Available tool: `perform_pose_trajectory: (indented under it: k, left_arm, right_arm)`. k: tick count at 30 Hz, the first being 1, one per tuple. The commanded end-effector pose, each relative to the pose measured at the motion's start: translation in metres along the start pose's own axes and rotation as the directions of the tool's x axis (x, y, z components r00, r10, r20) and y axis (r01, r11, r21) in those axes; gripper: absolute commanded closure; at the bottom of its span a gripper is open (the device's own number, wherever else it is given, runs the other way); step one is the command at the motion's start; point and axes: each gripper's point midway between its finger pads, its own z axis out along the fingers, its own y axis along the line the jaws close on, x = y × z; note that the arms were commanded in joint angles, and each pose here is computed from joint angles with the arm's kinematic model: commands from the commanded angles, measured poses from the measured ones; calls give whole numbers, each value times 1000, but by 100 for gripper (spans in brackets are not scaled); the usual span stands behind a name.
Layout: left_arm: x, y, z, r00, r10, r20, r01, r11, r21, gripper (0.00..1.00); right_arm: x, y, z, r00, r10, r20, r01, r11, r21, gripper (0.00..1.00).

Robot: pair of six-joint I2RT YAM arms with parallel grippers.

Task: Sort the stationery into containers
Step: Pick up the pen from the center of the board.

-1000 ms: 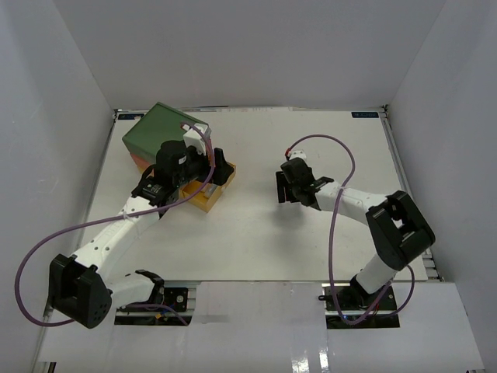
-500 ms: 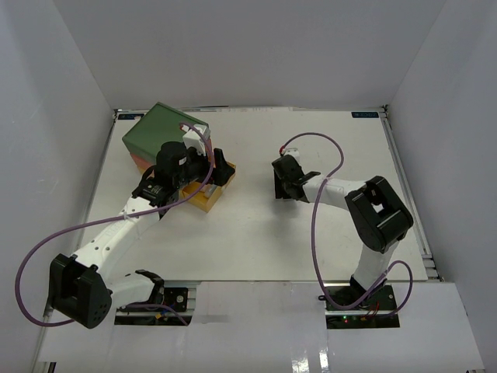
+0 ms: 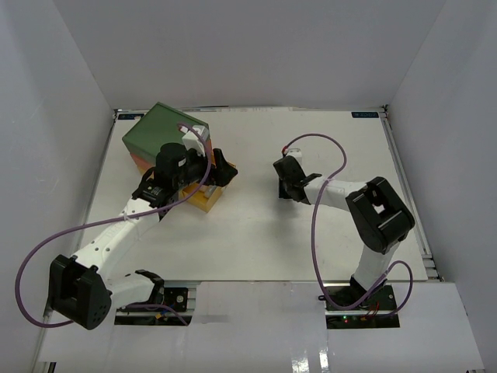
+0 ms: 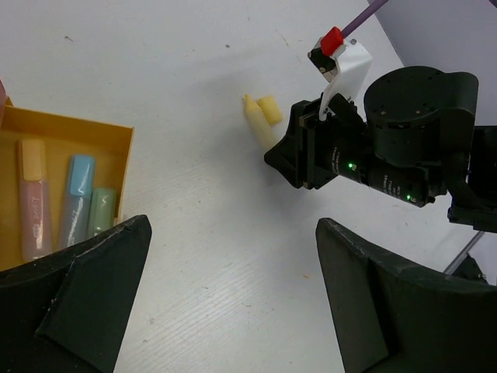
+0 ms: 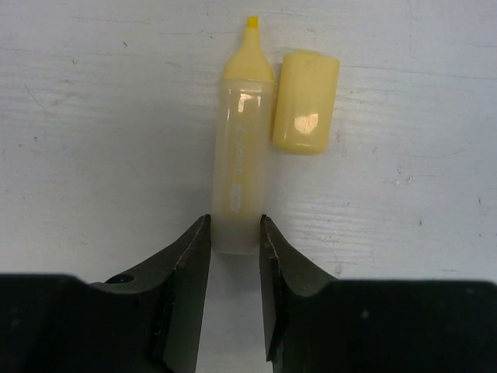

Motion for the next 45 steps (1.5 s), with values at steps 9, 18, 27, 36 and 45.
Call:
perform_pose_trajectory:
  k: [9, 18, 27, 36, 45]
  left_arm:
    - [4, -24, -8, 952, -305, 18, 302, 949, 93, 2]
    - [-6, -46, 9, 907, -413, 76, 398, 903, 159, 2]
    - [-10, -63, 29, 909, -394, 135, 378, 917, 130, 2]
    - [-13, -66, 49, 909, -384, 162, 371, 923, 108, 6]
    - [0, -76, 73, 921, -373, 114, 363, 926, 101, 22]
  right_arm:
    - [-37, 42, -72, 976, 29, 215, 22, 972, -233, 83]
    - [-68, 83, -152, 889, 131, 439, 95, 885, -456, 83]
    - [-83, 94, -189, 817, 207, 539, 135, 839, -526, 84]
    - [-81, 100, -195, 804, 207, 558, 160, 829, -537, 84]
    - [-82, 99, -204, 790, 228, 570, 162, 819, -551, 84]
